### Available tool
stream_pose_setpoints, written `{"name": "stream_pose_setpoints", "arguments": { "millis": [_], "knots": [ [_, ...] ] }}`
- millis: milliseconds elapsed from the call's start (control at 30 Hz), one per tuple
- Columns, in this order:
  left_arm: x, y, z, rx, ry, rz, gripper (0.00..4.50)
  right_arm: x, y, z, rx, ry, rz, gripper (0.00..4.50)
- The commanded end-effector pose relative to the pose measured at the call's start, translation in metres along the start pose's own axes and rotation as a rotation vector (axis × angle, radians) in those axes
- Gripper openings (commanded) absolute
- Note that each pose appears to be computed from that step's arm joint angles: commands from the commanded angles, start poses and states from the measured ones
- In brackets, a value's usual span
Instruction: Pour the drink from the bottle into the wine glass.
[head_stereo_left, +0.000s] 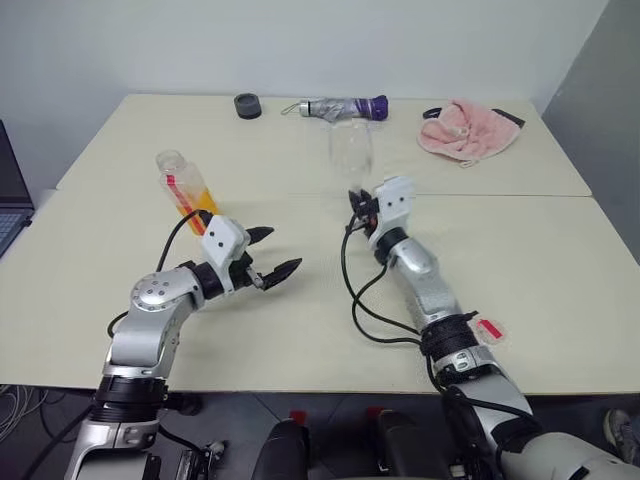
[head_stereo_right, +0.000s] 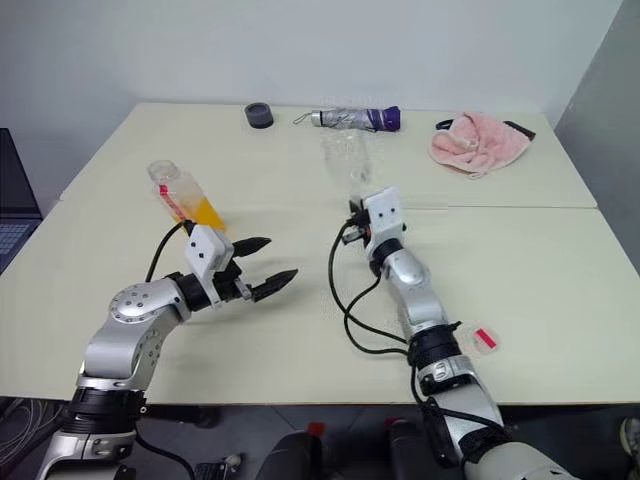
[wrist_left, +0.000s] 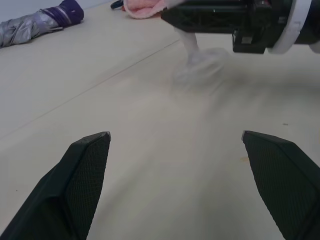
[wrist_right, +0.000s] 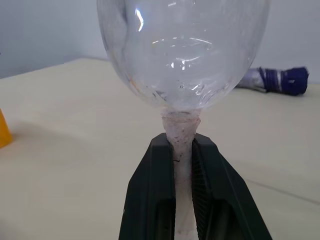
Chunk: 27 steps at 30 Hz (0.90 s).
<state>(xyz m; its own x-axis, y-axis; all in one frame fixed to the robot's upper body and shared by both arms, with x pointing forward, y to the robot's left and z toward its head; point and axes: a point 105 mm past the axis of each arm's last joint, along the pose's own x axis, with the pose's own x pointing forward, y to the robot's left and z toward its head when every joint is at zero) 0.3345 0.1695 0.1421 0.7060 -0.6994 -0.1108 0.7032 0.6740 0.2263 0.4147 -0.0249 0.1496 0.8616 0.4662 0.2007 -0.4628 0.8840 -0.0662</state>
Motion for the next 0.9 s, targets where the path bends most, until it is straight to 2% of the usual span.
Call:
{"name": "stream_pose_setpoints", "arguments": {
  "millis": [33, 233, 567, 667, 900],
  "knots": [
    [-0.007, 0.007, 0.013, 0.031, -0.027, 0.022, 4.50, 0.003, 0.007, 0.001, -0.013, -0.034, -0.005, 0.15],
    [-0.009, 0.009, 0.016, 0.036, -0.020, 0.020, 4.50, -0.013, 0.010, -0.026, 0.010, 0.028, 0.017, 0.15],
    [-0.009, 0.006, 0.016, 0.019, -0.008, -0.008, 4.50, -0.067, 0.013, -0.060, -0.012, 0.151, 0.100, 0.15],
    [-0.009, 0.007, 0.017, 0.015, -0.011, -0.003, 4.50, -0.066, 0.014, -0.053, -0.030, 0.125, 0.105, 0.15],
    [-0.015, 0.009, 0.021, 0.001, -0.031, -0.003, 4.50, -0.043, 0.026, -0.022, -0.044, 0.005, 0.157, 0.15]
  ]
}}
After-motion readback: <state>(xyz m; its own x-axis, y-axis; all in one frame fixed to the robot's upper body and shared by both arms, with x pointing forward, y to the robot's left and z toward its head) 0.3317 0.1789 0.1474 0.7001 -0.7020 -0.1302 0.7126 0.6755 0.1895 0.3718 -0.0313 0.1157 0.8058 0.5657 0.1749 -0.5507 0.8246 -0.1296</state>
